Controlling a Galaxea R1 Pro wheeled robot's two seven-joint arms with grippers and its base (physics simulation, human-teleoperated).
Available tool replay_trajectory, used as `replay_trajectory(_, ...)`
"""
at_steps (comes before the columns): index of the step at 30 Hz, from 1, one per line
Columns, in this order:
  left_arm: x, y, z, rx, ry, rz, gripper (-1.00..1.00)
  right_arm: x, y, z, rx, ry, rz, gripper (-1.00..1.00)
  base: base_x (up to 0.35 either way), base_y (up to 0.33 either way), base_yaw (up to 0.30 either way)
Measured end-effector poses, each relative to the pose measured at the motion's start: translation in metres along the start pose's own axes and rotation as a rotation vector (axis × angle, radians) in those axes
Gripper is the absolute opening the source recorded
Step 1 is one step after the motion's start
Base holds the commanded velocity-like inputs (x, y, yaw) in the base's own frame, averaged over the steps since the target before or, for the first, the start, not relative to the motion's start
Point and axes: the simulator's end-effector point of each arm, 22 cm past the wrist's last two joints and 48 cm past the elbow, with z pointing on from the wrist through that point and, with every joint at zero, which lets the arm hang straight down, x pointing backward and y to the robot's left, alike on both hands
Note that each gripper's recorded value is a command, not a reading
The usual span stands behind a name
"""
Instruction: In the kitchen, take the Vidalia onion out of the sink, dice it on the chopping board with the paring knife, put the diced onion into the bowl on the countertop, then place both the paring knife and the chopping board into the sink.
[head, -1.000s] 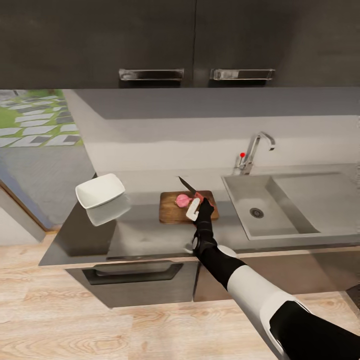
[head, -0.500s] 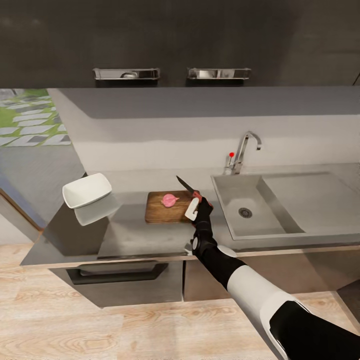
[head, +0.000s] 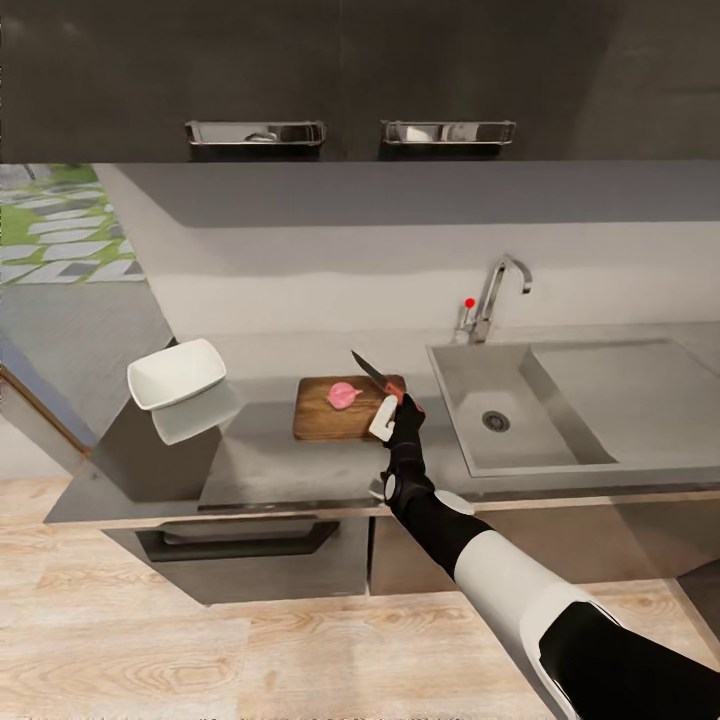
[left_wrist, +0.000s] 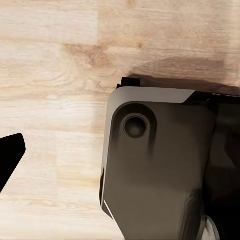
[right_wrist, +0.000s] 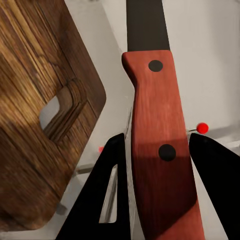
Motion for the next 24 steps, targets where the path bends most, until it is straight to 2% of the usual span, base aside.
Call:
replay_trajectory(13,0.005,0.000,0.001,-0.001,0.013,0.001,1.00,0.003,0.008,0.001,-0.011,0.002,0.001,-1.00,0.000,0.000,0.058)
replay_trajectory(24,0.010,0.001,0.002,-0.002,0.023,0.002,1.00,0.005,0.015,0.003,-0.020,0.005,0.000,-1.00,0.000,0.000,0.147)
